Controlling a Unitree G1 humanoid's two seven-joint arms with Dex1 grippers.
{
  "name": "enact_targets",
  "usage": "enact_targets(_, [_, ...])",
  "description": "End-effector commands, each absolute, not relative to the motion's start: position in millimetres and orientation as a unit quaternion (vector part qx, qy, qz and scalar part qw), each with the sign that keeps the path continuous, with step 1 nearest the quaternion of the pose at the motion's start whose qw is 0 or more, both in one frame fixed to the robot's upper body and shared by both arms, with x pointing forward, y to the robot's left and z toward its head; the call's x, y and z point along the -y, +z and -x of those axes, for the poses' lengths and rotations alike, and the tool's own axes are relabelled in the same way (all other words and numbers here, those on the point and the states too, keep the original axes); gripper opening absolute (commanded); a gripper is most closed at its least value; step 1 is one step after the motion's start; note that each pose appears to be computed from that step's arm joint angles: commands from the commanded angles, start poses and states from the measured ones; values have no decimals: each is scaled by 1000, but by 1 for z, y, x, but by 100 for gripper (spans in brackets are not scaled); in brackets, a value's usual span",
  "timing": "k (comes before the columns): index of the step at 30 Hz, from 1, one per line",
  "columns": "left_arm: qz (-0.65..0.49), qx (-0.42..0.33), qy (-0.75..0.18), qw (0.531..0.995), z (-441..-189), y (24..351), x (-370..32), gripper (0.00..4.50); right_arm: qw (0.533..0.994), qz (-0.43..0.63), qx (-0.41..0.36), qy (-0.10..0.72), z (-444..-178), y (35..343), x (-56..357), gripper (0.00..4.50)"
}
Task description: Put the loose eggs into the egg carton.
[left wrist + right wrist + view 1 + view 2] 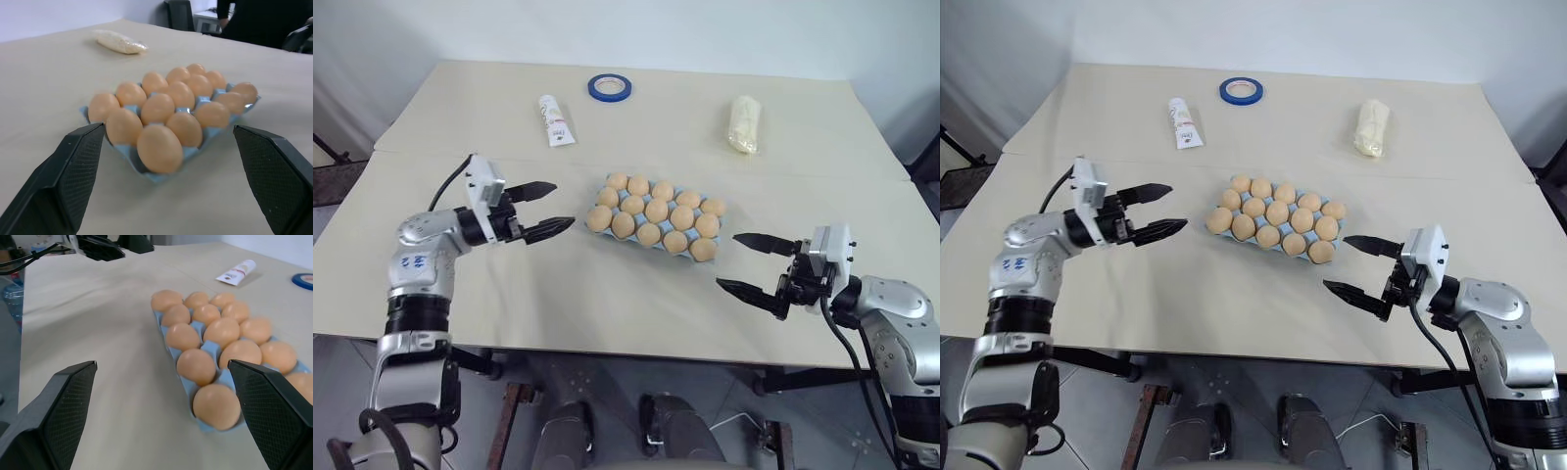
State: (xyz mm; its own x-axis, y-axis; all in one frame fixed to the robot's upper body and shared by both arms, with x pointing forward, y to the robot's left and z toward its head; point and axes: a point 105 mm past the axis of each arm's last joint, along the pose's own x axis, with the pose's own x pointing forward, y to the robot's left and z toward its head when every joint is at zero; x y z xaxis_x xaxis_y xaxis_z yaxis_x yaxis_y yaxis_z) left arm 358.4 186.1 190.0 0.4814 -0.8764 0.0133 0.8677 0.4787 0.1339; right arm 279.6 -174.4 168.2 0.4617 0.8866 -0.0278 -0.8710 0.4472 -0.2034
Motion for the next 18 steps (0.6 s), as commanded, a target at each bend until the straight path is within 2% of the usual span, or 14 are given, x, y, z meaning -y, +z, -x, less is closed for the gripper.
enact_targets(1, [-78, 43, -511, 855, -344, 192, -196, 448, 839, 98, 54, 532, -284, 173, 174, 450])
enact_targets(9, [-84, -8, -504, 859, -332, 164, -210, 448, 829, 101, 40, 549, -293, 167, 174, 450])
enact_targets(18, [-106, -28, -502, 858, -334, 156, -212, 448, 830, 108, 26, 547, -296, 162, 177, 450])
